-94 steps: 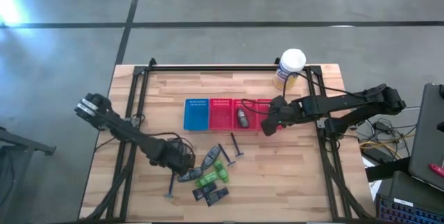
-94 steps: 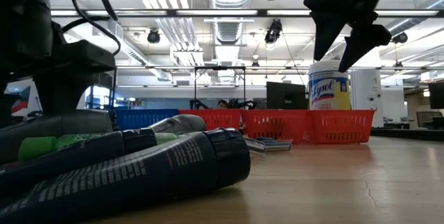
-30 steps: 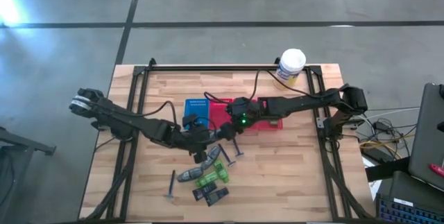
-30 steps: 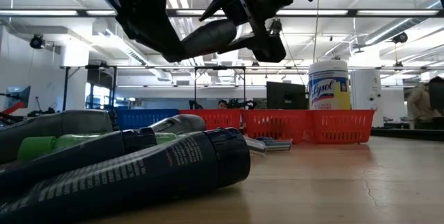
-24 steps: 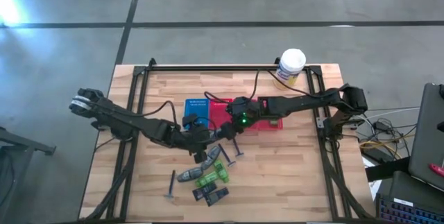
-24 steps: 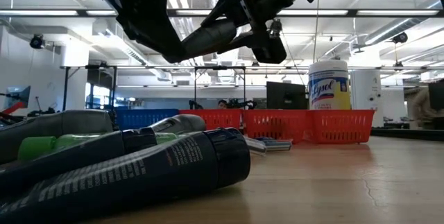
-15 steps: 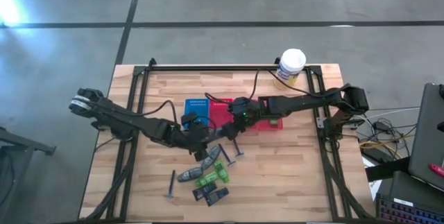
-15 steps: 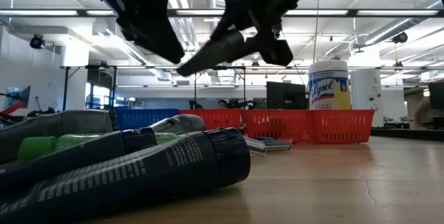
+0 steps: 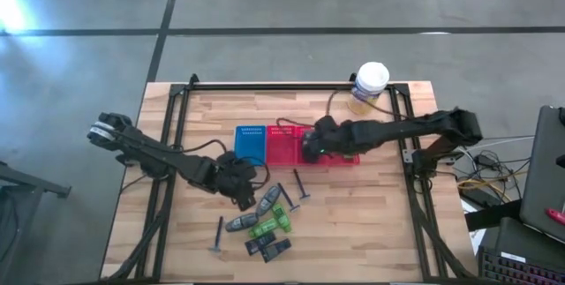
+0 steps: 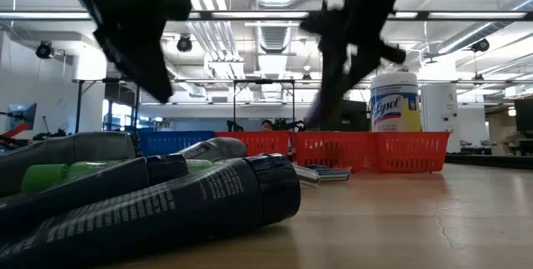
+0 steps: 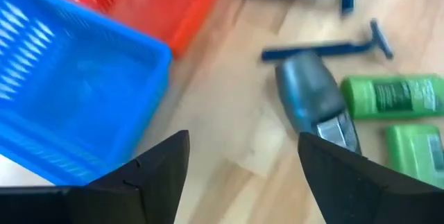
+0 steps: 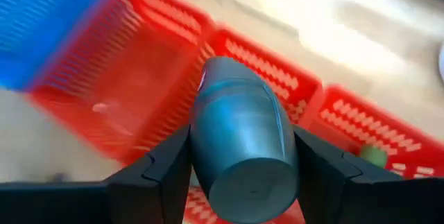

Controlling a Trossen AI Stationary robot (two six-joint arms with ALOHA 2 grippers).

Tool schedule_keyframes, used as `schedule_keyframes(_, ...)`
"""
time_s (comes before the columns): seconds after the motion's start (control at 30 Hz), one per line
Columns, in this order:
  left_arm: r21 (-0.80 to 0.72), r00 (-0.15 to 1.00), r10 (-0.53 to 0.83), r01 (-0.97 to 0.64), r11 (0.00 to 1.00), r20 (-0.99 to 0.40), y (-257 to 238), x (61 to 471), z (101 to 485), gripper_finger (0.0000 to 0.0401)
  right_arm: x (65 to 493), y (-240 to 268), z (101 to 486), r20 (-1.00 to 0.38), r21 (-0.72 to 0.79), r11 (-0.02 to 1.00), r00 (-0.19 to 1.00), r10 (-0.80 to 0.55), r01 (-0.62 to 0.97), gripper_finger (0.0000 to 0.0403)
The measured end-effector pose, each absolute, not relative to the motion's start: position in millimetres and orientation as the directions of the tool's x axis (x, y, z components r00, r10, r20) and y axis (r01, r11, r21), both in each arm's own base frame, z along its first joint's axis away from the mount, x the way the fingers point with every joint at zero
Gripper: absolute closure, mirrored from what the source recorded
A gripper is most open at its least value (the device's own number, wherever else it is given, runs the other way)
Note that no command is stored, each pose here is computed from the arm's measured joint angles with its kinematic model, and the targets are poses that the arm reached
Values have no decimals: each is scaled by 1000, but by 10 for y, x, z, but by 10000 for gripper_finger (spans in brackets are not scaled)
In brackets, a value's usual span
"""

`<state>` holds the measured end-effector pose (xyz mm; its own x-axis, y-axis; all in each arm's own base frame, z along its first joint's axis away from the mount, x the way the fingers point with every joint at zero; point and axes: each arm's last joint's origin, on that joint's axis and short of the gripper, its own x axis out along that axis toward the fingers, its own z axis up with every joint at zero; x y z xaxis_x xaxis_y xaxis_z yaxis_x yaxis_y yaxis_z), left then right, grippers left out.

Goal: Pick & Place Travel size toiletries
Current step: Put the gray deodorant into the middle red bin, then put the blue razor into the blue bin

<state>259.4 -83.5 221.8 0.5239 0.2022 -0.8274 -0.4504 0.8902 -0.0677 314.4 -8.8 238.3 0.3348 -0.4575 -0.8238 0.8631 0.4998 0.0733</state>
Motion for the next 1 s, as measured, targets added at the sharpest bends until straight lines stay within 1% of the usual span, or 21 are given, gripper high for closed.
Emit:
schedule_keyframes(0.07, -96, 494, 162, -456, 885, -854, -837, 2559, 2154, 129, 3186, -97, 2182, -840, 22, 477, 275, -467, 879, 205)
schedule_keyframes(0.13, -121, 476, 123, -449, 885, -871, -857, 2534, 2117, 128, 3203, -97, 2077, -833, -9, 443, 238, -499, 896, 192)
schedule_keyframes(0.2, -134, 464, 97, -440, 888, -880, -892, 2513, 2108, 129, 3215, -82, 2055, -813, -16, 420, 233, -534, 907, 177)
schedule_keyframes(0.3, -152, 470, 78, -432, 889, -879, -945, 2480, 2131, 130, 3211, -48, 2065, -771, -44, 414, 233, -593, 909, 154)
schedule_keyframes(0.43, -159, 441, 40, -404, 901, -896, -997, 2405, 2143, 130, 3208, -59, 2077, -773, -64, 441, 235, -589, 895, 127)
schedule_keyframes(0.57, -219, 378, -92, -310, 925, -921, -1076, 2329, 2089, 130, 3208, -62, 2070, -797, -57, 460, 237, -556, 886, 104)
schedule_keyframes(0.67, -282, 323, -193, -256, 925, -927, -1154, 2274, 2052, 130, 3186, -31, 2131, -794, -44, 476, 259, -550, 878, 88)
schedule_keyframes(0.77, -298, 299, -225, -228, 927, -927, -1243, 2215, 2031, 130, 3160, 1, 2199, -789, -46, 511, 283, -546, 858, 74)
schedule_keyframes(0.8, -299, 289, -225, -246, 922, -930, -1271, 2191, 2023, 130, 3155, 12, 2211, -788, -51, 524, 288, -545, 850, 70)
schedule_keyframes(0.87, -308, 261, -219, -374, 875, -940, -1297, 2151, 2002, 130, 3142, 12, 2238, -788, -52, 536, 295, -540, 843, 61)
schedule_keyframes(0.93, -292, 216, -203, -568, 770, -955, -1282, 2098, 1955, 130, 3134, 13, 2255, -792, -38, 534, 300, -531, 844, 54)
schedule_keyframes(1.0, -269, 178, -207, -735, 623, -962, -1281, 2056, 1925, 130, 3127, 12, 2260, -794, -25, 517, 297, -530, 855, 50)
